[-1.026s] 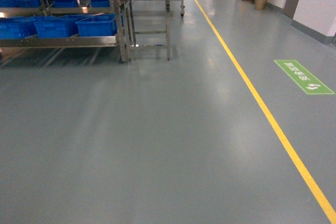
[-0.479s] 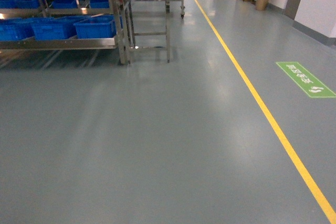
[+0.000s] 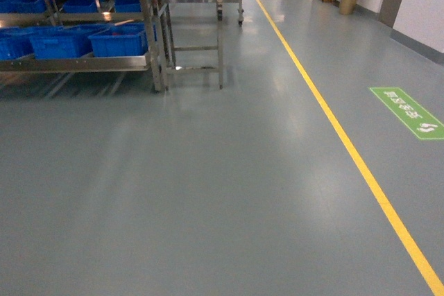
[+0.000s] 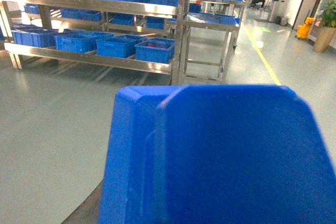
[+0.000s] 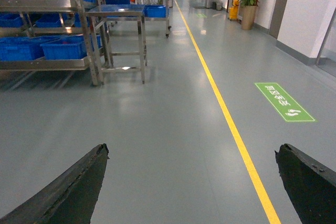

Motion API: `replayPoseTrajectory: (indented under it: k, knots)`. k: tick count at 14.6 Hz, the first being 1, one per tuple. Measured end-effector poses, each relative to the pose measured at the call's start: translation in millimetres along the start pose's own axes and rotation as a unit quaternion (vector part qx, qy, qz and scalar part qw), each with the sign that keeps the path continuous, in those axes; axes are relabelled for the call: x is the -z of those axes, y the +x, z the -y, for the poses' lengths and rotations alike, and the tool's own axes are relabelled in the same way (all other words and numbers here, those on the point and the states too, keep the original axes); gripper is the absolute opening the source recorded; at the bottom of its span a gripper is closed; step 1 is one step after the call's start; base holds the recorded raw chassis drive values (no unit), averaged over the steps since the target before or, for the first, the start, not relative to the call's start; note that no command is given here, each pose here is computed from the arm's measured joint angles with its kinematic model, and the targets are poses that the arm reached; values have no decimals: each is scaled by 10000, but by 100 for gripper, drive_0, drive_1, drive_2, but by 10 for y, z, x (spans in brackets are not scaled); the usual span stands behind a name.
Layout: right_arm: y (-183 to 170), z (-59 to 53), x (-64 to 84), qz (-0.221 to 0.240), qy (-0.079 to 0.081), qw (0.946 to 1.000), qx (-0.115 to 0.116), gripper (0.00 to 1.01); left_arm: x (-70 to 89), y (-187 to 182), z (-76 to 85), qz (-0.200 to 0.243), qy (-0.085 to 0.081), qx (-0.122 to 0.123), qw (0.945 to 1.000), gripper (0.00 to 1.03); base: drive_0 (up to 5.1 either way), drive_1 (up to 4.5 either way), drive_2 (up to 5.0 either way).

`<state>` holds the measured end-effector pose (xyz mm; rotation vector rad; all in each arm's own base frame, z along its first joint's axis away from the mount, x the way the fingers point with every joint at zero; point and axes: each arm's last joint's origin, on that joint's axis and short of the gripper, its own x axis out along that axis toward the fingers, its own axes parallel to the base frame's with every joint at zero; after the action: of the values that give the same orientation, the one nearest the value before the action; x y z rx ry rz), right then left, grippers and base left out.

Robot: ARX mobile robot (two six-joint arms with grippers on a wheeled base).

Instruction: Pick blue part to blue bin on bottom shelf

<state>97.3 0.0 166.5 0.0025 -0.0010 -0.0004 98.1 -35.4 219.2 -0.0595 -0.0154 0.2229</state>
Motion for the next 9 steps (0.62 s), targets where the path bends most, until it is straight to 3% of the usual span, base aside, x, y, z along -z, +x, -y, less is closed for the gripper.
replayPoseTrajectory:
  k: [9]
  knots:
    - [0,0,1,-6,0,10000,0,98,3,0,1,-14,13,3,10000,43,6,416,-405]
